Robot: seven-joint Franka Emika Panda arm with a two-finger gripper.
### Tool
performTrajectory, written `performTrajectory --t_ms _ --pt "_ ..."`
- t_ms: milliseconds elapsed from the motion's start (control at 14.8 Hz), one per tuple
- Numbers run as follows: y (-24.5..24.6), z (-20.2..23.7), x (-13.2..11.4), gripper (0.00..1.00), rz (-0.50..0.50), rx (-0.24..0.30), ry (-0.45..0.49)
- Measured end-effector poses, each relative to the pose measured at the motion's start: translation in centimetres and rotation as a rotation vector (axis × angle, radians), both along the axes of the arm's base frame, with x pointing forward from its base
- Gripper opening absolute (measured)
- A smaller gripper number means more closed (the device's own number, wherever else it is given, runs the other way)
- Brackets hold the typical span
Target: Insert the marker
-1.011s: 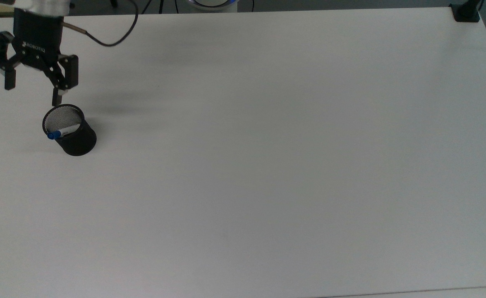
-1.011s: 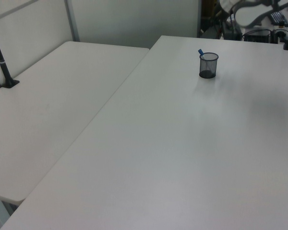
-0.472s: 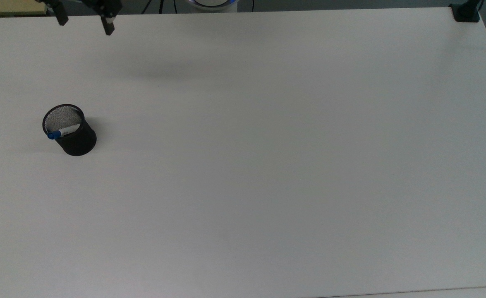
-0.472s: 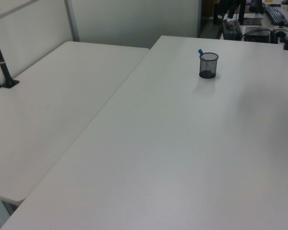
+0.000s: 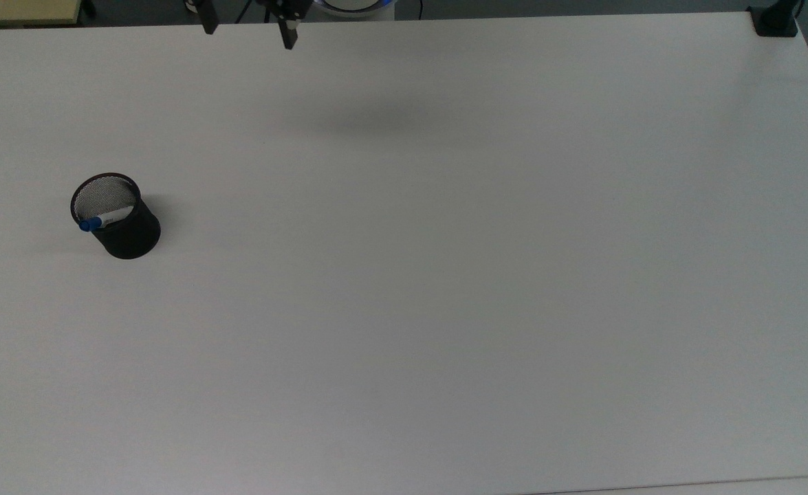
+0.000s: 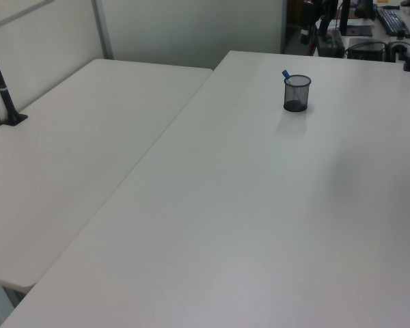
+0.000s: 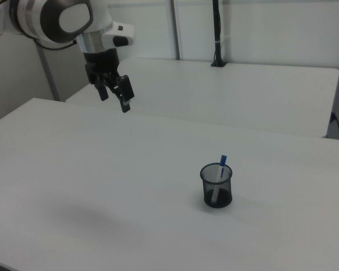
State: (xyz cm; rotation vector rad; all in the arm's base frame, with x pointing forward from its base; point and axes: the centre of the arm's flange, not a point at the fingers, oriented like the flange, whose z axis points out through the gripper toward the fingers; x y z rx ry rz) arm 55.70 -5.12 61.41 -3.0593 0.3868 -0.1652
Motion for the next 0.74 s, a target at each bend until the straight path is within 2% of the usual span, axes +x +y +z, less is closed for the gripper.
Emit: performTrajectory --t_ms 202,404,741 --pt "0.6 -0.5 0.2 1.00 0.127 -0.069 0.012" --pt "-0.4 -1.0 0.4 1.00 0.242 -0.100 0.016" --pt "-0.9 -1.0 0.3 1.00 0.239 -0.103 0.016"
